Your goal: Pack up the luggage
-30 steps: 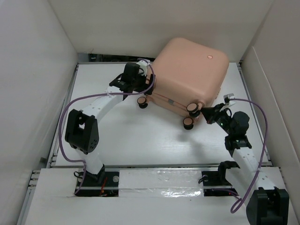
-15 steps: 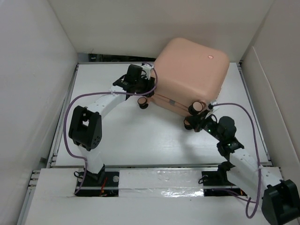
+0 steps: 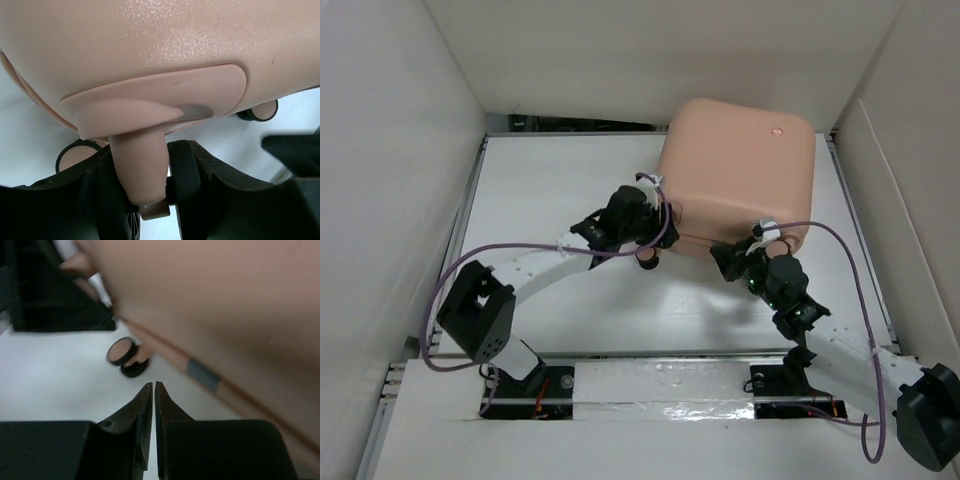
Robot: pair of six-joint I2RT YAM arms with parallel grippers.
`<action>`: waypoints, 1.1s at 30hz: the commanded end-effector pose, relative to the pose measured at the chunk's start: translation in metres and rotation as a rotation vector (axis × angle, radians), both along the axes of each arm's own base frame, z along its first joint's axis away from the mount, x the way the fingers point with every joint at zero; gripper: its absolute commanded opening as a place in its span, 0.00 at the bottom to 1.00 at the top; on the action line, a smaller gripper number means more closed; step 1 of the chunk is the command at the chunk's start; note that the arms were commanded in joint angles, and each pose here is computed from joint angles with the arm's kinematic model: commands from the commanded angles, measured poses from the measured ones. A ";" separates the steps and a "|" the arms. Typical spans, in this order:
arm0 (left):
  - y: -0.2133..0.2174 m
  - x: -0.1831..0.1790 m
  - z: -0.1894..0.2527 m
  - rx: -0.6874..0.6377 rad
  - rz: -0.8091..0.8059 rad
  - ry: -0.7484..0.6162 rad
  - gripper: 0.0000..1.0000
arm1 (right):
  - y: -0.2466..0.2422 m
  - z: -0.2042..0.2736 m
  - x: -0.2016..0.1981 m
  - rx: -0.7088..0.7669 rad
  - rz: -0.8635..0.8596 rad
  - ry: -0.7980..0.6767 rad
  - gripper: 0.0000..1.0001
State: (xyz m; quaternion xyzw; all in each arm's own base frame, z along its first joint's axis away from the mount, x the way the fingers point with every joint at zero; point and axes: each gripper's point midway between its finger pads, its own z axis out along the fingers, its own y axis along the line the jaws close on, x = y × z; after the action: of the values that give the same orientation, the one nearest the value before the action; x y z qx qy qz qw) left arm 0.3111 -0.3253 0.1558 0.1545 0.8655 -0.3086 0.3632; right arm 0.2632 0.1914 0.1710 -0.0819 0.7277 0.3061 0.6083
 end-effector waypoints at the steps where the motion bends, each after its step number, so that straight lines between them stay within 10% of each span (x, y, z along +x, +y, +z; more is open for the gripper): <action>1: -0.057 -0.087 0.100 -0.330 -0.324 -0.188 0.00 | -0.027 0.011 0.025 -0.077 -0.121 -0.036 0.13; 9: -0.041 -0.133 0.067 -0.360 -0.240 -0.173 0.00 | -0.062 0.042 0.056 -0.125 -0.090 -0.062 0.58; 15: -0.029 -0.167 0.049 -0.417 -0.154 -0.153 0.00 | 0.007 0.032 0.098 -0.189 0.262 0.084 0.63; 24: -0.013 -0.150 0.064 -0.386 -0.081 -0.250 0.00 | 0.033 0.075 0.077 -0.200 0.282 -0.004 0.70; 27: 0.005 -0.121 0.085 -0.372 0.041 -0.277 0.01 | -0.009 0.088 0.065 -0.150 0.094 -0.044 0.52; 30: 0.033 -0.079 0.107 -0.370 0.191 -0.272 0.54 | -0.056 0.083 0.058 -0.083 -0.114 -0.084 0.00; 33: 0.053 -0.046 0.111 -0.312 0.310 -0.250 0.82 | -0.091 0.070 0.058 -0.048 -0.237 -0.093 0.00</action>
State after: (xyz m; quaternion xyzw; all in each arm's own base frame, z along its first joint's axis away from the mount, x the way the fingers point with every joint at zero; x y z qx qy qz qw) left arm 0.2383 -0.2882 0.2285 0.0460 0.7788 -0.3724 0.5026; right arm 0.3095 0.1322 0.2659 -0.1013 0.6987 0.2469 0.6638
